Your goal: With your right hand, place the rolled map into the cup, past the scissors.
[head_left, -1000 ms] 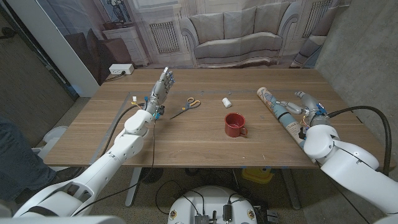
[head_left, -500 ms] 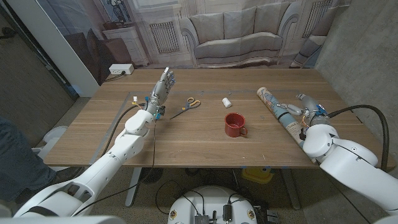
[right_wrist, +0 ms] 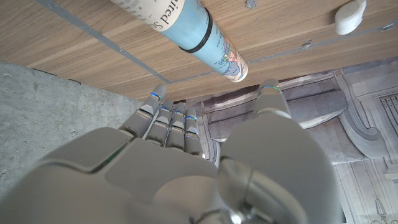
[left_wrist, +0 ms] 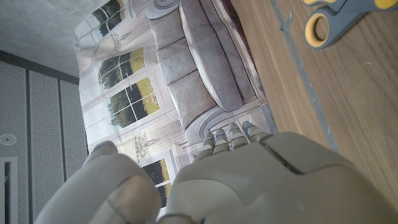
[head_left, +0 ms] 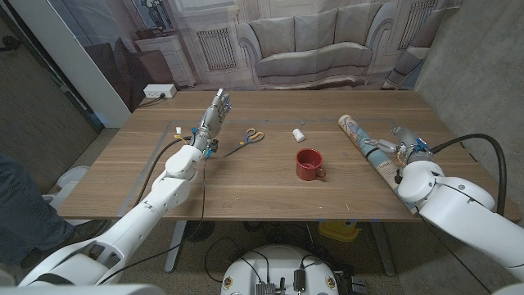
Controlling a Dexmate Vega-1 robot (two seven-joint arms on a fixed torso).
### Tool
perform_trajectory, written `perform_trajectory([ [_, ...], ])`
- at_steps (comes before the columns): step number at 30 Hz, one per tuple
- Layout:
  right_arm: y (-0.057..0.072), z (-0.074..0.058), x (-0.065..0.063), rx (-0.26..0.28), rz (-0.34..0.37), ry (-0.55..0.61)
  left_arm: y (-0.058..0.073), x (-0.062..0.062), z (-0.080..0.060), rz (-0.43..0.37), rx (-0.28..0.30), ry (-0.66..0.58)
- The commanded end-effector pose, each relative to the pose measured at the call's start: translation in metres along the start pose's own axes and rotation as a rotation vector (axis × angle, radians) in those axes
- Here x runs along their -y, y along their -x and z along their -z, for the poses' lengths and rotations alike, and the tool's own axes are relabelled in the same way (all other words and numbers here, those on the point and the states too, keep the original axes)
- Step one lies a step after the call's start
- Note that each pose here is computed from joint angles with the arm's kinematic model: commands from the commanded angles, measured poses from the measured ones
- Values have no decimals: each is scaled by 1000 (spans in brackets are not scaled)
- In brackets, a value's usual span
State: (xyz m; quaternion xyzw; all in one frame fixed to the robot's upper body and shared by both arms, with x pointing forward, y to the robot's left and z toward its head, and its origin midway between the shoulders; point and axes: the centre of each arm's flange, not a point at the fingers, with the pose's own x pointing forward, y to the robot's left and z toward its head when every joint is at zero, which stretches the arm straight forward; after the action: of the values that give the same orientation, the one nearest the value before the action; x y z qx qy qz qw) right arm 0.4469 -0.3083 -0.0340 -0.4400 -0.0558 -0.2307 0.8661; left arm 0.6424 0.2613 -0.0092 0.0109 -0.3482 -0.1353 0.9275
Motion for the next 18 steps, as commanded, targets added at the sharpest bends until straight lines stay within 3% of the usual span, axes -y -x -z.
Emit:
perform_trajectory([
  [1, -7, 1, -4, -44, -38, 33, 2, 1, 0, -4, -1, 0],
  [18, -11, 6, -11, -93, -60, 47, -2, 0, -2, 6, -4, -5],
])
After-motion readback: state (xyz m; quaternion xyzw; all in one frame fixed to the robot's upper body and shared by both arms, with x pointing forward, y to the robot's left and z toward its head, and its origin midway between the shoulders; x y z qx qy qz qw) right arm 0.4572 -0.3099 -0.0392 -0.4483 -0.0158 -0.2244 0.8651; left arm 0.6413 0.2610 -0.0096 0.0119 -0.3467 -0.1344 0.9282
